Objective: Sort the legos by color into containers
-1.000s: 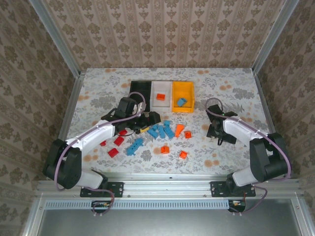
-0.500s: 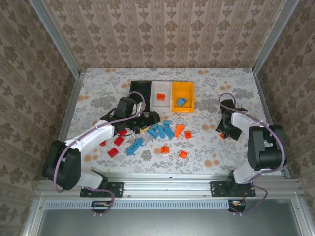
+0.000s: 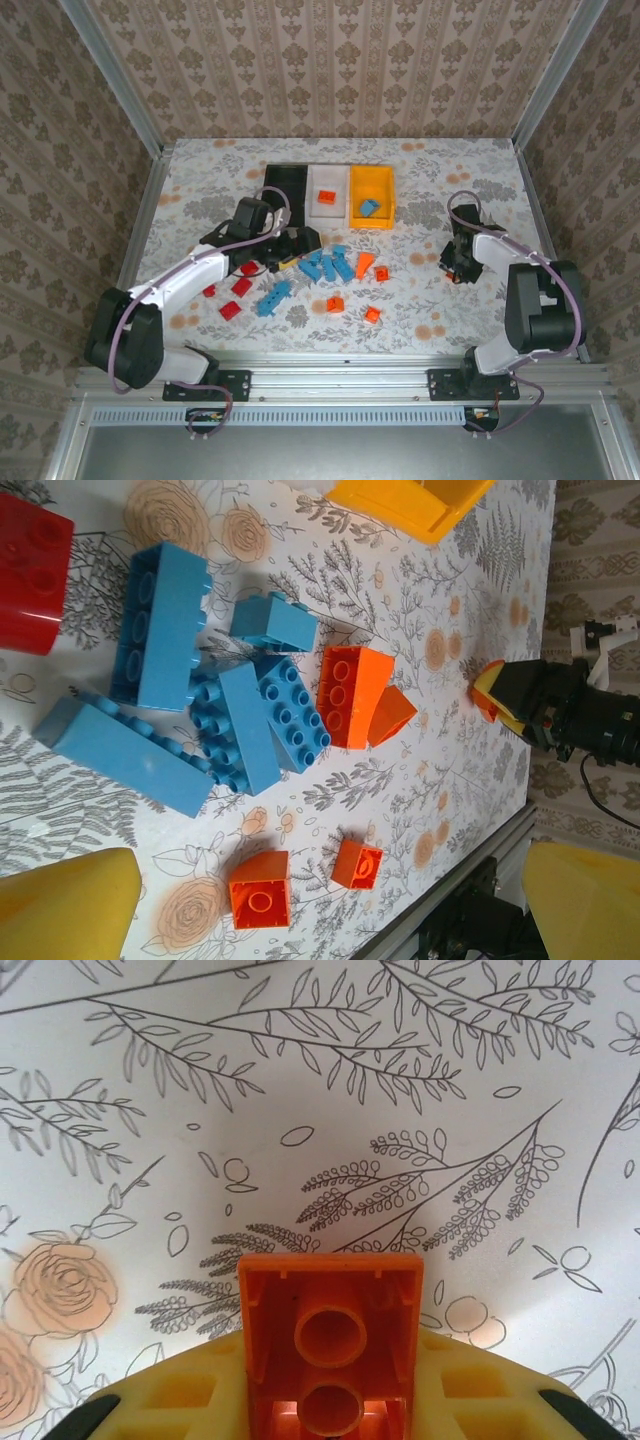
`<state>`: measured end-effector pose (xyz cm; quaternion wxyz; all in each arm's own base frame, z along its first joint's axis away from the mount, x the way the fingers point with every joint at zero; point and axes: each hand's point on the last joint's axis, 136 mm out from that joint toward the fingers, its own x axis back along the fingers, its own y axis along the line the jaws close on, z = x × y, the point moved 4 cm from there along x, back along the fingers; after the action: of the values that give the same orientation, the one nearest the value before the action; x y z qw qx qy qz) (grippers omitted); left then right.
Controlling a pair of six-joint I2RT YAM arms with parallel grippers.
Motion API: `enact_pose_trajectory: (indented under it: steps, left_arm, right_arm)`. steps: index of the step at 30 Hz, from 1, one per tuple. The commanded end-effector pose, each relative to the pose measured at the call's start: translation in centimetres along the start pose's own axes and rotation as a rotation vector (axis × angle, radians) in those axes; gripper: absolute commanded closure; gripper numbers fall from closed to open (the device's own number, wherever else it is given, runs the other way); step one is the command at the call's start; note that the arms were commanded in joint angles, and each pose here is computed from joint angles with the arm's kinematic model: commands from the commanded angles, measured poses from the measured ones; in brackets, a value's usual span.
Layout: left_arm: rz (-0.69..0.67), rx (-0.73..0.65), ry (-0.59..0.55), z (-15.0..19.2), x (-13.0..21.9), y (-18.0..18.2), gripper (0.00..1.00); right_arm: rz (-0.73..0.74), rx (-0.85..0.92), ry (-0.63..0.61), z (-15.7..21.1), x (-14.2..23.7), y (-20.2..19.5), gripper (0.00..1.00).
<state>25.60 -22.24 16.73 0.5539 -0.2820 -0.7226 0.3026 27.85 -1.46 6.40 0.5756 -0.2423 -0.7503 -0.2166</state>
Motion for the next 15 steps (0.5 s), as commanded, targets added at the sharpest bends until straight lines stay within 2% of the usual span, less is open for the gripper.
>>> enact_pose_trajectory:
  steps: [1,3,7,11,15]
  left_arm:
    - [-0.022,-0.02,-0.057,-0.9,2.4,0.6,0.0]
    - [-0.038,0.013,-0.117,-2.1,4.3,1.7,0.0]
    - [-0.099,0.174,-0.242,-3.9,7.8,5.5,0.0]
    - [-0.127,0.28,-0.261,-3.7,9.6,8.2,0.0]
    - [-0.154,0.29,-0.252,-2.1,10.4,8.8,0.01]
  right_arm:
    - [-0.109,0.051,-0.073,-1.1,3.5,3.4,0.73]
    - [-0.175,0.124,-0.133,-1.0,6.1,6.8,0.73]
    - [-0.318,0.321,-0.216,0.0,10.3,16.5,0.73]
    - [-0.387,0.489,-0.261,1.2,11.9,24.8,0.73]
    - [-0.354,0.588,-0.253,1.2,10.3,30.7,0.73]
